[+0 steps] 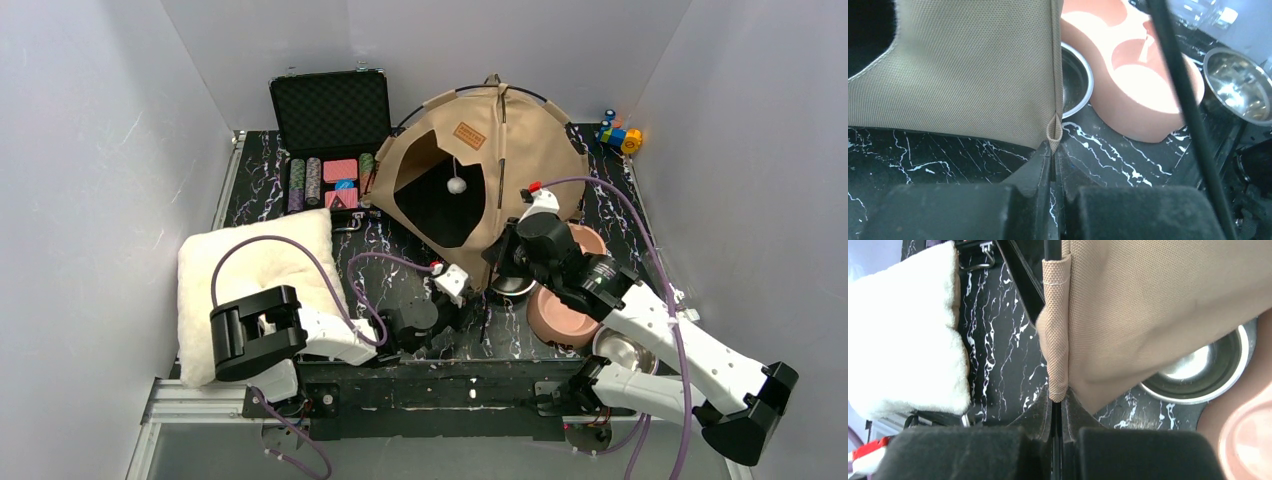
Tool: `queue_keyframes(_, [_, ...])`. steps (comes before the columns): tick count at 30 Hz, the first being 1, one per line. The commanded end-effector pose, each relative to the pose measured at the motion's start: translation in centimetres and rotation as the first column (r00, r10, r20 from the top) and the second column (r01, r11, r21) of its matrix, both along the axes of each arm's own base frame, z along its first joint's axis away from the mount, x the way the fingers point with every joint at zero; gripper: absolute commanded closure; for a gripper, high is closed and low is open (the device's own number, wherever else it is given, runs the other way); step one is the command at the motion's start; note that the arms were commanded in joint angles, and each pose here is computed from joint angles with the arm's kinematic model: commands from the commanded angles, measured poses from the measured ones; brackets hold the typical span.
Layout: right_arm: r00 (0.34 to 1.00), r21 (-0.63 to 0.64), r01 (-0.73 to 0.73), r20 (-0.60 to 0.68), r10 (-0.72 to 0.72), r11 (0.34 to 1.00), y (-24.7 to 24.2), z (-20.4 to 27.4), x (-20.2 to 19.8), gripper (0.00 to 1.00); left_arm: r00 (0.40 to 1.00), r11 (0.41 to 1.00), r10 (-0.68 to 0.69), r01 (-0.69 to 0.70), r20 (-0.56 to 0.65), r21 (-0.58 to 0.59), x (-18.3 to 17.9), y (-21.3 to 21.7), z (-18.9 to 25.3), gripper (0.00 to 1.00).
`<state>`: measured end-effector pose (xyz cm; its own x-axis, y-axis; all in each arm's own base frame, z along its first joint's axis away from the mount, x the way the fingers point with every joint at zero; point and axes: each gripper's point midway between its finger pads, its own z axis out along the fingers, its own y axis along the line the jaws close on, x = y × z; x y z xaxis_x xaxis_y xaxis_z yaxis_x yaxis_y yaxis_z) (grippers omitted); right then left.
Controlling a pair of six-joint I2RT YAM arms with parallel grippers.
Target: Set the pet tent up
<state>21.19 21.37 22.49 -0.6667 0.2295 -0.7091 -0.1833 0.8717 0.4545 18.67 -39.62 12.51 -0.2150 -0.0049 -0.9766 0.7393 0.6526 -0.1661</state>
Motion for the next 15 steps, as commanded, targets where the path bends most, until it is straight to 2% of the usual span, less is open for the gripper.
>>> queue_keyframes(1, [0.959,0.131,0.099,0.251,-0.129,0.986,0.1,8.1,5.0,0.99,0.999,0.999,-0.024,0.025,-0.037,0.026,-2.6,0.6,-1.1,1.0])
queue_keyframes(7, [0.966,0.088,0.077,0.241,-0.096,0.993,0.2,7.7,5.2,0.99,0.998,1.0,-0.001,0.0,-0.064,-0.019,-3.2,0.8,-0.3,1.0])
queue_keyframes(8, [0.971,0.085,0.056,0.226,-0.074,0.995,0.4,7.4,4.8,0.95,0.997,0.999,0.018,-0.02,-0.077,-0.035,-3.0,1.0,0.1,1.0])
queue_keyframes(10, [0.982,0.084,0.022,0.186,-0.037,0.996,0.6,6.7,3.8,0.81,0.992,0.997,0.065,-0.07,-0.109,-0.045,-2.6,1.5,0.7,1.0])
queue_keyframes(13, [0.992,0.092,-0.054,0.123,0.042,0.994,0.9,5.3,1.7,0.5,0.986,0.993,0.09,-0.1,-0.141,-0.068,-2.5,1.8,1.8,1.0])
queue_keyframes(15, [0.991,0.107,-0.117,0.083,0.108,0.987,1.2,4.6,0.0,0.39,0.985,0.991,0.085,-0.1,-0.151,-0.09,-2.6,1.7,2.5,1.0])
